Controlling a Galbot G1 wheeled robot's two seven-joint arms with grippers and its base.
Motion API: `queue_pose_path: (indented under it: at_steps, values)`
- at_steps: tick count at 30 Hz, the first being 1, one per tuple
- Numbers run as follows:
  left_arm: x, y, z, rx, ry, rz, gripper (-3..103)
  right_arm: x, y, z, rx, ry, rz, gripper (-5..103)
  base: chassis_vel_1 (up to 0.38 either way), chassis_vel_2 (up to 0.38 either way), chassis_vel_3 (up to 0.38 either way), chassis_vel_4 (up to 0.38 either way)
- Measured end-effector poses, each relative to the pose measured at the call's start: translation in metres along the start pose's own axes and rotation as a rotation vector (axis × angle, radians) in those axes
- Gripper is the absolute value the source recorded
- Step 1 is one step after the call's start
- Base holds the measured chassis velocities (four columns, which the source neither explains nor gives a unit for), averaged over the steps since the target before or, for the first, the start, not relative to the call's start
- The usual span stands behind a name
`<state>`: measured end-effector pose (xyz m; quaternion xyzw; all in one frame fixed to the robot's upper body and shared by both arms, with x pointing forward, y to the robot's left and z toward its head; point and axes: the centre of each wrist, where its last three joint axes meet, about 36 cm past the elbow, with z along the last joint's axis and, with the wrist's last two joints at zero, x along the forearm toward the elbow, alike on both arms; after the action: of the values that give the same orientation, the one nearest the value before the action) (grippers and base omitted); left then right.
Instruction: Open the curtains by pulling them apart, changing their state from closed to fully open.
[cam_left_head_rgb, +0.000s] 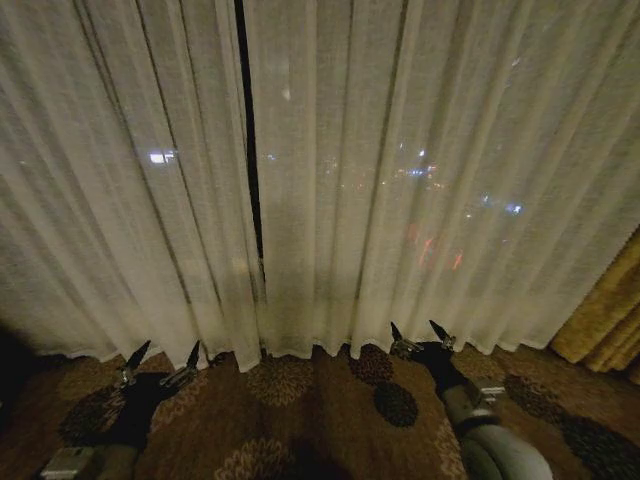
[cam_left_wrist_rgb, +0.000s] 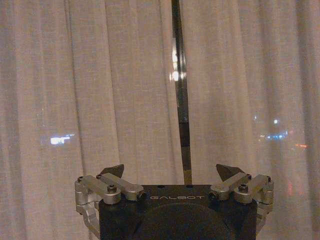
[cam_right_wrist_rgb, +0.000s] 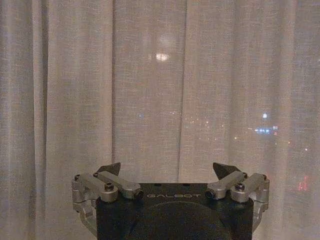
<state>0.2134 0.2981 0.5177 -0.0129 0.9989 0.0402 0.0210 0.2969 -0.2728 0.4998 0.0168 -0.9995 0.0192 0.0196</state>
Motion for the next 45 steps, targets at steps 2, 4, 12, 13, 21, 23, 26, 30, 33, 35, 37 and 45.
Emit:
queue_pose_path:
  at_steps: [2,4,12,13,21,23,26,30,33,35,37,45]
  values:
    - [-0.0001,0.0000,0.0000,0.000,-0.001,0.000,100,-0.0001,0.0003,0.0001,-0.001,0.000,-0.001,100,-0.074,0.118,0.087,-0.115]
    - [-0.0001,0.0000,0.0000,0.000,-0.002,0.000,100,-0.0005,0.0009,0.0003,-0.003,0.000,-0.004,100,-0.080,0.123,0.084,-0.135]
    - [-0.0002,0.0009,0.0030,0.001,-0.007,-0.002,100,-0.0010,0.0011,0.0005,-0.002,0.000,-0.008,100,-0.080,0.151,0.087,-0.166]
    - [-0.0002,0.0009,0.0030,0.001,-0.007,-0.002,100,-0.0010,0.0011,0.0005,-0.002,0.000,-0.008,100,-0.081,0.142,0.096,-0.162]
    - [0.0002,0.0010,0.0035,0.001,-0.010,-0.005,100,-0.0020,0.0023,0.0008,-0.004,-0.001,-0.013,100,-0.095,0.183,0.100,-0.176]
    - [0.0003,0.0010,0.0036,0.001,-0.011,-0.005,100,-0.0020,0.0023,0.0008,-0.004,-0.001,-0.013,100,-0.088,0.194,0.098,-0.165]
    - [0.0005,0.0010,0.0037,0.002,-0.011,-0.005,100,-0.0016,0.0025,0.0015,-0.004,0.002,-0.014,100,-0.088,0.192,0.103,-0.179]
    - [0.0006,0.0008,0.0038,0.002,-0.011,-0.006,100,-0.0011,0.0026,0.0021,-0.005,0.003,-0.015,100,-0.093,0.193,0.091,-0.210]
    - [0.0007,0.0008,0.0039,0.002,-0.010,-0.006,100,-0.0012,0.0026,0.0020,-0.004,0.002,-0.016,100,-0.091,0.203,0.100,-0.192]
    - [0.0007,0.0007,0.0038,0.001,-0.011,-0.006,100,-0.0013,0.0027,0.0019,-0.004,0.001,-0.016,100,-0.090,0.206,0.111,-0.210]
    - [0.0007,0.0007,0.0035,0.001,-0.011,-0.005,100,-0.0016,0.0027,0.0017,-0.004,0.000,-0.016,100,-0.093,0.217,0.103,-0.207]
    - [0.0006,-0.0002,0.0028,0.003,-0.014,-0.004,100,-0.0018,0.0029,0.0019,-0.005,0.000,-0.018,100,-0.096,0.235,0.103,-0.240]
